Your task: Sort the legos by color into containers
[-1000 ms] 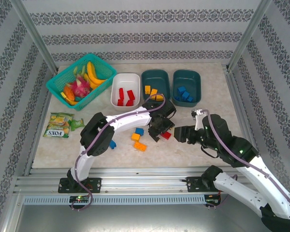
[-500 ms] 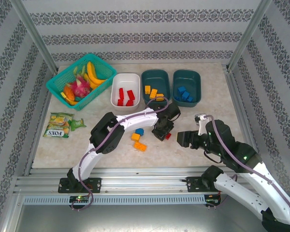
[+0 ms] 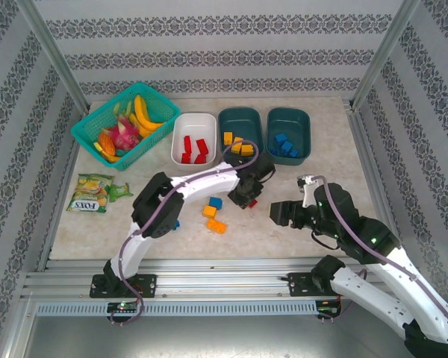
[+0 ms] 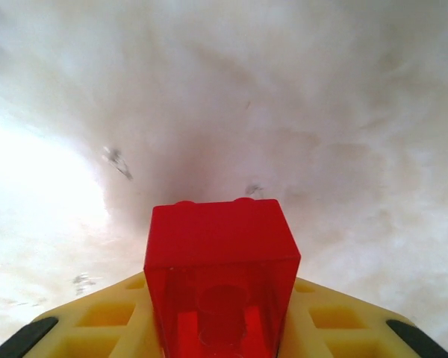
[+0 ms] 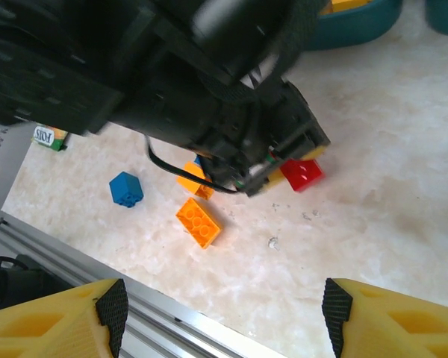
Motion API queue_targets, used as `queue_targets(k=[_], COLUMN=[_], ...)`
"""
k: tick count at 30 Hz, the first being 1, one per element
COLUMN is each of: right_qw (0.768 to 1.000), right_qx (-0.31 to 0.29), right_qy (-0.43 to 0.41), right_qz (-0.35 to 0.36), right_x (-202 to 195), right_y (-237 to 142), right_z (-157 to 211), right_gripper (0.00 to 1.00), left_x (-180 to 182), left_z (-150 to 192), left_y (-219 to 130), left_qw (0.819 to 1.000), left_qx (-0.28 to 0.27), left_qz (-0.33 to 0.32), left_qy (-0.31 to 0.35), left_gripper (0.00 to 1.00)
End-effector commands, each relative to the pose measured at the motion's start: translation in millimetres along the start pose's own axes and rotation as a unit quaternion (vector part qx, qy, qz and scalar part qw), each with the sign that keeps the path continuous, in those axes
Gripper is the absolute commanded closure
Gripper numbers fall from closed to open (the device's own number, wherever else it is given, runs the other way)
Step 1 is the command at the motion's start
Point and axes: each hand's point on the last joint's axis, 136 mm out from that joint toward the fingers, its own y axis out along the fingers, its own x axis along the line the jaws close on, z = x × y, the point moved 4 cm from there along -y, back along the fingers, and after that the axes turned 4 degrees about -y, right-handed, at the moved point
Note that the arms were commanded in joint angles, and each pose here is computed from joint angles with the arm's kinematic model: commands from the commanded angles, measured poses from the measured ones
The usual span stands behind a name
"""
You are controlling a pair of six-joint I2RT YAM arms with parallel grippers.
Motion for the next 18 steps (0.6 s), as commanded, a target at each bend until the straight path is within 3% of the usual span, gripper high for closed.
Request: queue_targets(k=[1, 8, 13, 18], right_qw=[0.999, 0.996, 0.992, 0.991], right_qx=[-0.013, -0.021, -0.061, -0.072], right_qy=[-0.017, -0.006, 0.003, 0.028], right_qz=[-0.049, -0.091, -0.107, -0.112], right_x=[21, 43, 53, 51], right_y=[5, 48, 81, 109], right_z=[-17, -47, -80, -112], right_gripper=[0.28, 0.28, 0.27, 0.27], left_x=[-1, -16, -44, -77], left_z=[-53, -150, -216, -261], left_y=[-68, -112, -104, -79], left_qw=[0.995, 0.98, 0.971, 0.963], left_qx=[-0.069, -0.123, -0.121, -0.1], left_qz=[0.037, 0.077, 0.132, 0.176], left_qy=[0.054, 0.136, 0.159, 0.179], left_gripper=[0.68, 0.7, 0.69, 0.68])
